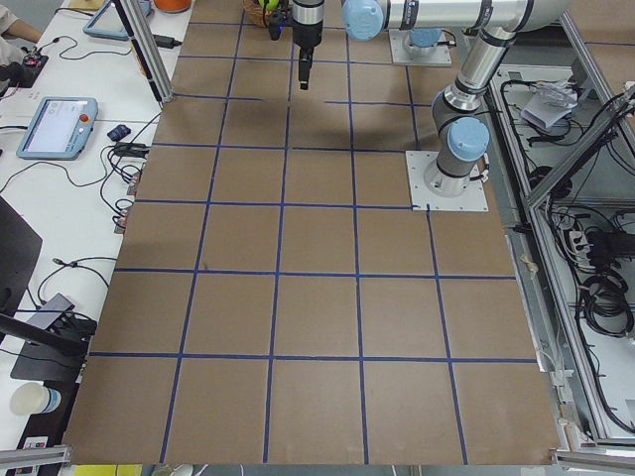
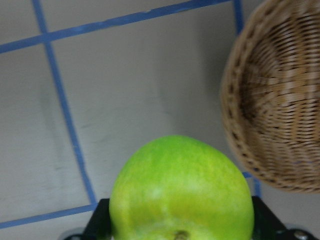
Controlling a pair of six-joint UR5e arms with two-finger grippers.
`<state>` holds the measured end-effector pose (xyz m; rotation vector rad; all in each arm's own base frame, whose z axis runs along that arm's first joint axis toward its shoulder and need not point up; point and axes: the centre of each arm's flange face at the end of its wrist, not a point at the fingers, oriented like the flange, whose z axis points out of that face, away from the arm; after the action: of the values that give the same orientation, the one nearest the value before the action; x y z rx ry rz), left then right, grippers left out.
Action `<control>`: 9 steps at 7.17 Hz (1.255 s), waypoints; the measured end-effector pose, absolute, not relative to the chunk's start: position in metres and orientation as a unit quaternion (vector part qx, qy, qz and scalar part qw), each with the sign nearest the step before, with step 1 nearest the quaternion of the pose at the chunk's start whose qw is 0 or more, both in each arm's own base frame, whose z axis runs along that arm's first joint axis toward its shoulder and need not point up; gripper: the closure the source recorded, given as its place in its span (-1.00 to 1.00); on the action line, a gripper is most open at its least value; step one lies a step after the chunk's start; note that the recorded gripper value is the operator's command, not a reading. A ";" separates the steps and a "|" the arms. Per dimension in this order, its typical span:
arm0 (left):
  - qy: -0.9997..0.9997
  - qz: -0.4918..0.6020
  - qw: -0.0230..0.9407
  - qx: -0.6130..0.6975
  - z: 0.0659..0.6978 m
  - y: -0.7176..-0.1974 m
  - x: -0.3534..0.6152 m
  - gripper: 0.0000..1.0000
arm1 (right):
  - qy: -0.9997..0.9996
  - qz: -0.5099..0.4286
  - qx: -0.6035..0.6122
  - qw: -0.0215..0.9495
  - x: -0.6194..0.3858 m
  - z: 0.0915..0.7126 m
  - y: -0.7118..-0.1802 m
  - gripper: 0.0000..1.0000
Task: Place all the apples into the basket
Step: 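Carry the green apple with the right gripper over the basket, then open the right gripper to drop the green apple into the basket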
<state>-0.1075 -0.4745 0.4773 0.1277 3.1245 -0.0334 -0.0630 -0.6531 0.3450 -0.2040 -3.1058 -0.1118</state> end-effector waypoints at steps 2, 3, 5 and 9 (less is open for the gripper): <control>0.999 -0.002 0.006 0.053 0.493 -0.458 -0.113 -1.00 | -0.999 -0.037 -0.026 0.011 -0.134 0.328 -0.650 0.58; 0.998 0.003 0.004 0.060 0.506 -0.452 -0.114 -1.00 | -0.999 -0.031 -0.021 0.013 -0.151 0.308 -0.656 0.24; 0.998 0.005 0.005 0.067 0.519 -0.452 -0.116 -1.00 | -0.999 -0.033 -0.018 0.013 -0.164 0.272 -0.665 -0.09; 0.998 0.009 0.009 0.064 0.514 -0.465 -0.110 -1.00 | -0.999 -0.047 -0.018 0.003 -0.167 0.238 -0.671 -1.00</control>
<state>-0.1101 -0.4648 0.5143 0.1994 3.1175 0.0293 -0.1668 -0.6707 0.2380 -0.0556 -3.1319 -0.1465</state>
